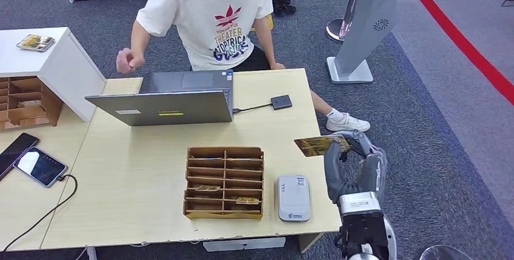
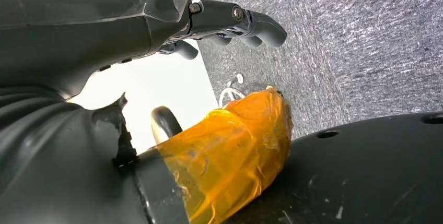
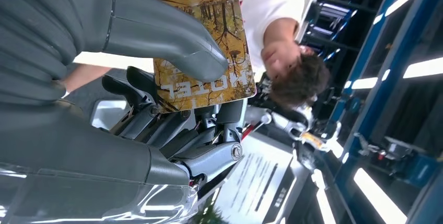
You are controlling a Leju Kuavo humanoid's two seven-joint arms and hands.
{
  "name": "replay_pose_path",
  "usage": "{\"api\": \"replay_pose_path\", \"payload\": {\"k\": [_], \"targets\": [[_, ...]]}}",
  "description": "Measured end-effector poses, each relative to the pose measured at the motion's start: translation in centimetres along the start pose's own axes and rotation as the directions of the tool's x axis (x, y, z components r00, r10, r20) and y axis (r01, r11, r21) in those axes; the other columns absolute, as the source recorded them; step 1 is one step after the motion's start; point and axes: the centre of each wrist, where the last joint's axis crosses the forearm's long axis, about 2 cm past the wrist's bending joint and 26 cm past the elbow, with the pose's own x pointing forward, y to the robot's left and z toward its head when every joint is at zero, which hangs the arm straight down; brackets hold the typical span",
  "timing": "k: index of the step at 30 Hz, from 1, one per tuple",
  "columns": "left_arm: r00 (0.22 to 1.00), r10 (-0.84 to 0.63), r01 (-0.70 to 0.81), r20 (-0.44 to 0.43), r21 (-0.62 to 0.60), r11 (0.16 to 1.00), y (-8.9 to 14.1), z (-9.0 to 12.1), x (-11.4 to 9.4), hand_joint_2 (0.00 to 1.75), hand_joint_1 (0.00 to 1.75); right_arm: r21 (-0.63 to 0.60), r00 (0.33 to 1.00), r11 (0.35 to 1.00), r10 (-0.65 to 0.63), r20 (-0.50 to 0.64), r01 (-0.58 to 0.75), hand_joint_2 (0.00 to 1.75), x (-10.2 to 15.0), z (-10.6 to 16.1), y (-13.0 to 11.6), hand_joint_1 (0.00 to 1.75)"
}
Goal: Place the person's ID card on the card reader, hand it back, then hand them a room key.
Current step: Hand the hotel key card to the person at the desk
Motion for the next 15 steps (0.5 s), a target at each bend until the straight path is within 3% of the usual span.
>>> {"api": "replay_pose_path", "payload": {"k": [5, 15], "targets": [[0.999, -0.04, 0.04, 0.008, 0.014, 0.999, 0.2, 0.0, 0.1, 0.0, 0.0, 0.093, 0.997, 0.996, -0.005, 0.073, -0.001, 1.75, 0.6, -2.4, 1.4, 1.75], [0.987, -0.159, 0.158, 0.025, 0.049, 0.986, 1.1, 0.0, 0.7, 0.0, 0.0, 0.236, 0.938, 0.946, 0.144, 0.314, -0.224, 1.75, 3.0, -9.3, 5.6, 1.75]]}}
